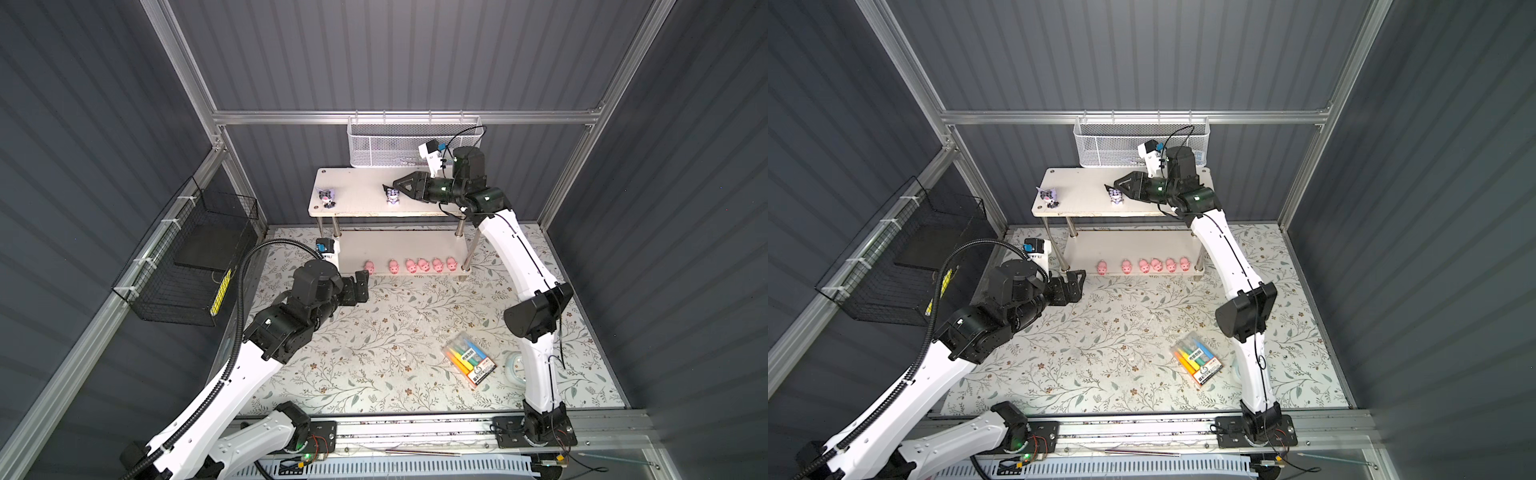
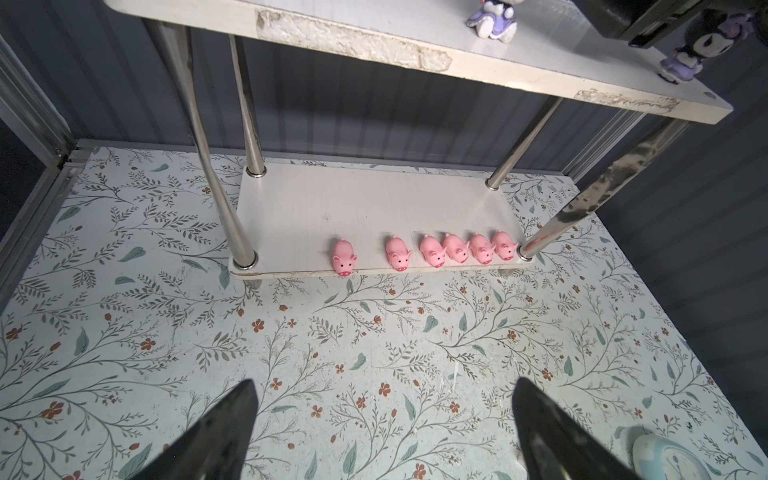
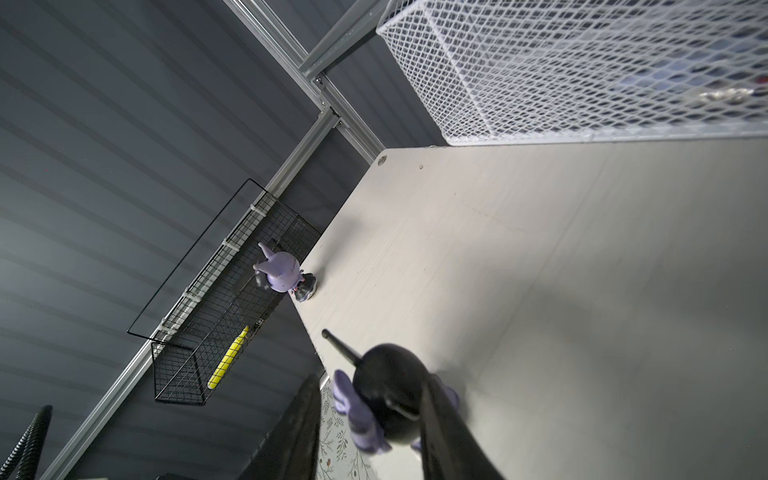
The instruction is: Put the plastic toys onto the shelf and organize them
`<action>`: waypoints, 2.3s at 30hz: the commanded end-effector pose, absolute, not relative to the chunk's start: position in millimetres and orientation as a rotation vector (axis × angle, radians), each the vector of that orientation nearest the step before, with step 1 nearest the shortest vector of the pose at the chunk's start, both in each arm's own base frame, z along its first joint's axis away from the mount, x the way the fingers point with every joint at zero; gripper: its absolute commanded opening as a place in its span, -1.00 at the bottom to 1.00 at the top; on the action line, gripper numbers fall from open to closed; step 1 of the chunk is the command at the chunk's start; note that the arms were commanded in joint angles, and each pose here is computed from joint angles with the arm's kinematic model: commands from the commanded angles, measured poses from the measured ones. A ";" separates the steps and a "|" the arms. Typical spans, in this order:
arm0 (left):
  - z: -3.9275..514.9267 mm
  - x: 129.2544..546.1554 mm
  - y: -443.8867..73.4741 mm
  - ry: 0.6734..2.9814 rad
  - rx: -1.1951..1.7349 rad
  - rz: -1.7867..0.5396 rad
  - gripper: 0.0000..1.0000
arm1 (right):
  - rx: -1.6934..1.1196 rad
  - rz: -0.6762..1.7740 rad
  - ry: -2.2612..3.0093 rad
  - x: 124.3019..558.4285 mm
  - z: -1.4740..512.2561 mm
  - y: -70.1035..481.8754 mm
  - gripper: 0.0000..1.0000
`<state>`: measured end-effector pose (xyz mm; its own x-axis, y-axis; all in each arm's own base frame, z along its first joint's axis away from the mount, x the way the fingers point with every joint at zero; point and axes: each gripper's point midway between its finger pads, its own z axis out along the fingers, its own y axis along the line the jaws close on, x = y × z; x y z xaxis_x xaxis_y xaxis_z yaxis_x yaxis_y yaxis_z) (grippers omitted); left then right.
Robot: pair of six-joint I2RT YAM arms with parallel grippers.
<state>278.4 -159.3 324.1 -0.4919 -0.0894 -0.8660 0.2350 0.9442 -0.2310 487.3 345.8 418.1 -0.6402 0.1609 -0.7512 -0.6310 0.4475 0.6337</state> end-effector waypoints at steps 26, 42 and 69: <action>332.1 271.5 -137.7 2.049 0.136 -0.250 1.00 | -0.483 1.113 1.741 409.3 519.0 301.0 0.85; 249.0 256.5 -104.7 2.193 -0.022 -0.144 1.00 | -0.273 0.762 1.955 275.5 396.5 185.2 0.98; 140.2 302.4 7.3 2.190 -0.457 0.202 0.99 | 0.326 -0.056 2.268 262.0 170.4 33.7 0.98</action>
<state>293.6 -5.4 130.1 -0.6307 -0.2705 -0.7274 -0.3541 0.9343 -0.0404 254.5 46.8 171.3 -0.6628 0.1910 -0.7240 0.1810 0.9791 0.0927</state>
